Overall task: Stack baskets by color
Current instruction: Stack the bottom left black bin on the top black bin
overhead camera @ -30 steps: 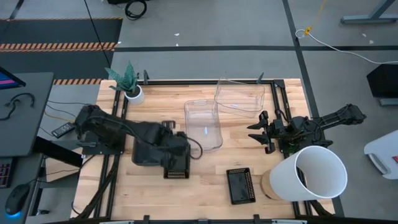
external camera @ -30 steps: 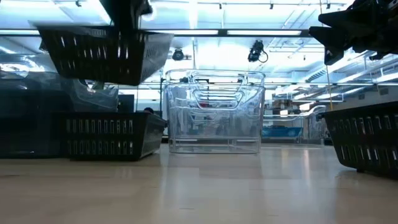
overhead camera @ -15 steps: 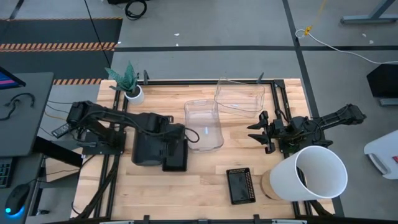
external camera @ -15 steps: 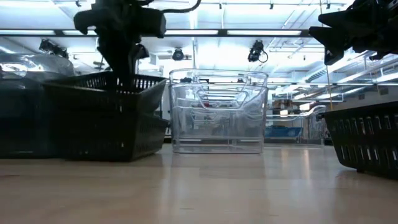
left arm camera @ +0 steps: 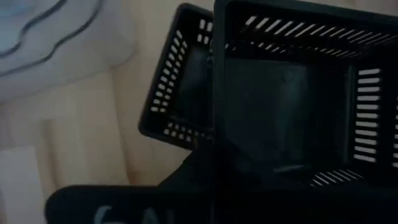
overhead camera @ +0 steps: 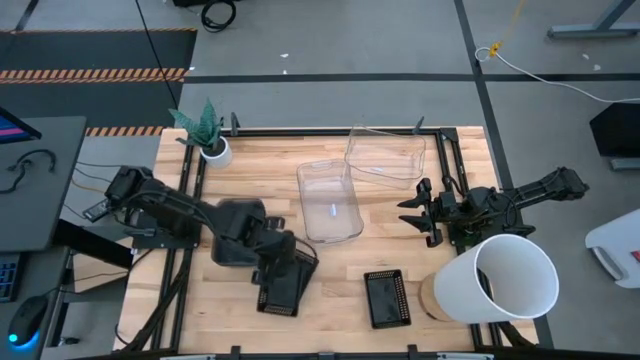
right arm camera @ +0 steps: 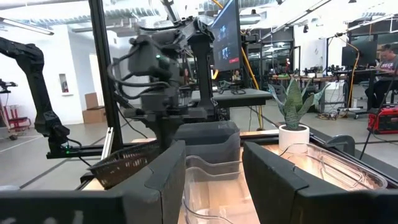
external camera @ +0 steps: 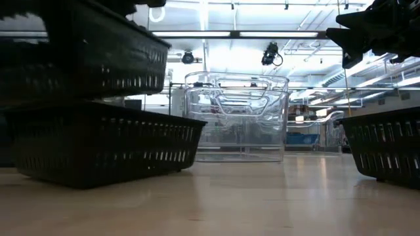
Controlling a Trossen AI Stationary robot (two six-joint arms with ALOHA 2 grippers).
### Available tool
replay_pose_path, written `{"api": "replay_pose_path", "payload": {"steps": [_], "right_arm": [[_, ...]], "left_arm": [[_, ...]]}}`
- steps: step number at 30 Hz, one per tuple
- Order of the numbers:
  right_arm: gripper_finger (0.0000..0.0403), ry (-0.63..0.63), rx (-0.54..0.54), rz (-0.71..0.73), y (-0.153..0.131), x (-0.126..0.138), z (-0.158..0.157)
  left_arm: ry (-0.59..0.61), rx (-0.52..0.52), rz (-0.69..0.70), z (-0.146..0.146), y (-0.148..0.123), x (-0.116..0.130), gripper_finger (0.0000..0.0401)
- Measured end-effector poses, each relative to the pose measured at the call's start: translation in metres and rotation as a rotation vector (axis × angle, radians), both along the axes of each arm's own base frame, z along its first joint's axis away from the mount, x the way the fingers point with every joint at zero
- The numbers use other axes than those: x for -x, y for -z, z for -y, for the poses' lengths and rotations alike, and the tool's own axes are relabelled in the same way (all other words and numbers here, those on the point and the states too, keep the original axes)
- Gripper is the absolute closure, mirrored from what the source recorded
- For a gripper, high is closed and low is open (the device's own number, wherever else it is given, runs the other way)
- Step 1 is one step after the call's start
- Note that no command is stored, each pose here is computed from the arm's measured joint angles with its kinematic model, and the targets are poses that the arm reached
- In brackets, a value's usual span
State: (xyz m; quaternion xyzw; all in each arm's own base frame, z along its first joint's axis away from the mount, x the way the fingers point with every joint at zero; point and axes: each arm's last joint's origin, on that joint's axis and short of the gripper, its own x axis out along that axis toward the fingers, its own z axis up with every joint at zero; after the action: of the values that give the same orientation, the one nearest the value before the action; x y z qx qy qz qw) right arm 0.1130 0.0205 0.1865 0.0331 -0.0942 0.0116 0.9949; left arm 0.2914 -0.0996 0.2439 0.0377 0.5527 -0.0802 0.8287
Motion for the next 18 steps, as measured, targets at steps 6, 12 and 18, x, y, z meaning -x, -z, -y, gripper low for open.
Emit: {"api": "replay_pose_path", "payload": {"steps": [6, 12, 18], "right_arm": [[0.0238, 0.000, 0.000, 0.001, 0.000, 0.000, 0.000], [0.0238, 0.000, 0.002, -0.008, 0.001, -0.001, 0.000], [0.0238, 0.000, 0.002, -0.008, 0.001, -0.001, 0.000]], "left_arm": [[0.094, -0.111, 0.044, 0.010, 0.012, -0.009, 0.0330], [0.125, -0.174, 0.079, 0.000, 0.013, -0.017, 0.0315], [0.119, -0.116, 0.111, -0.002, 0.003, -0.023, 0.0330]]}}
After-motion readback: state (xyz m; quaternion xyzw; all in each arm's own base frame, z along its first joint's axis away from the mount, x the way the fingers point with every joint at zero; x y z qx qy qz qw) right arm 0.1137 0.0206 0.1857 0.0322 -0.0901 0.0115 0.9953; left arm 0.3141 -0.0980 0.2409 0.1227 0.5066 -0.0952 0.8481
